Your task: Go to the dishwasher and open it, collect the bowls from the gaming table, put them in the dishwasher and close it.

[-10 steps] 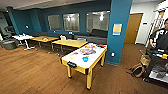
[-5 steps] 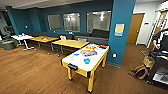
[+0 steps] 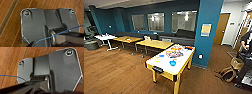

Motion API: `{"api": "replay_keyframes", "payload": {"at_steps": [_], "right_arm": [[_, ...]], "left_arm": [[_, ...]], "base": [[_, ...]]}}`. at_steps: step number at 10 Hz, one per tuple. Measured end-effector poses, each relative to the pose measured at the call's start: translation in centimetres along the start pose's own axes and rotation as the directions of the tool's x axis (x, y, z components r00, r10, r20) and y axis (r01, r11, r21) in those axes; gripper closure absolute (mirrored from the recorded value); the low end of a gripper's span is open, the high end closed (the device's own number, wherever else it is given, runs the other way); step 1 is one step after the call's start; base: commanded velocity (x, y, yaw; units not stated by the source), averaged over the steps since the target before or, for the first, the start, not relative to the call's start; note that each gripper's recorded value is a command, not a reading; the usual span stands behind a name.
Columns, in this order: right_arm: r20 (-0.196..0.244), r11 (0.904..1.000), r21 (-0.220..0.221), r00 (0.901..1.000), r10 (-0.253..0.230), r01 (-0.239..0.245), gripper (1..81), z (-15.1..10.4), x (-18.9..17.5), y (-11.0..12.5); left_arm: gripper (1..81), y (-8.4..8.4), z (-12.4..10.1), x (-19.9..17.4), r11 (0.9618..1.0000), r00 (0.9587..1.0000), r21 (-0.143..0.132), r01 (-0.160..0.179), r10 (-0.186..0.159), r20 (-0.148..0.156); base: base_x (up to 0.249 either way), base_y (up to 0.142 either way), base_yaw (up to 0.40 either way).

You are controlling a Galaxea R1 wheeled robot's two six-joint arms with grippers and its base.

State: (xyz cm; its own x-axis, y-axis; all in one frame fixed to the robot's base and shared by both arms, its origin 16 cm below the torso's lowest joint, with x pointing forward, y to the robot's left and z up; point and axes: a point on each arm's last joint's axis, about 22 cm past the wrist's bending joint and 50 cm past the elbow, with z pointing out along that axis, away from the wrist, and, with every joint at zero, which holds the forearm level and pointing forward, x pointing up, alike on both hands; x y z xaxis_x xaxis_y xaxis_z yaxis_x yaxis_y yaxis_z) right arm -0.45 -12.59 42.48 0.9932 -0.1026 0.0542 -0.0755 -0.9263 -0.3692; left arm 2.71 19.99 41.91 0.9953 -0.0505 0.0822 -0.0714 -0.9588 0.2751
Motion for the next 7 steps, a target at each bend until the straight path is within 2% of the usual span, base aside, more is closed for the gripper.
{"api": "replay_keyframes", "payload": {"at_steps": [3, 7], "right_arm": [[0.0, 1.0, 0.0, 1.0, 0.0, 0.0, 1.0, 0.0, 0.01, -0.02], [0.003, 1.0, -0.001, 1.0, 0.001, -0.001, 1.0, -0.02, -0.24, 0.06]], "left_arm": [[1.0, -0.03, -0.01, 0.02, 1.0, 1.0, 0.0, 0.0, 0.0, -0.001], [1.0, 0.0, 0.0, 0.07, 1.0, 1.0, 0.0, 0.0, 0.0, -0.002]], "base": [[0.199, 0.064, 0.0], [0.242, 0.076, 0.0]]}}
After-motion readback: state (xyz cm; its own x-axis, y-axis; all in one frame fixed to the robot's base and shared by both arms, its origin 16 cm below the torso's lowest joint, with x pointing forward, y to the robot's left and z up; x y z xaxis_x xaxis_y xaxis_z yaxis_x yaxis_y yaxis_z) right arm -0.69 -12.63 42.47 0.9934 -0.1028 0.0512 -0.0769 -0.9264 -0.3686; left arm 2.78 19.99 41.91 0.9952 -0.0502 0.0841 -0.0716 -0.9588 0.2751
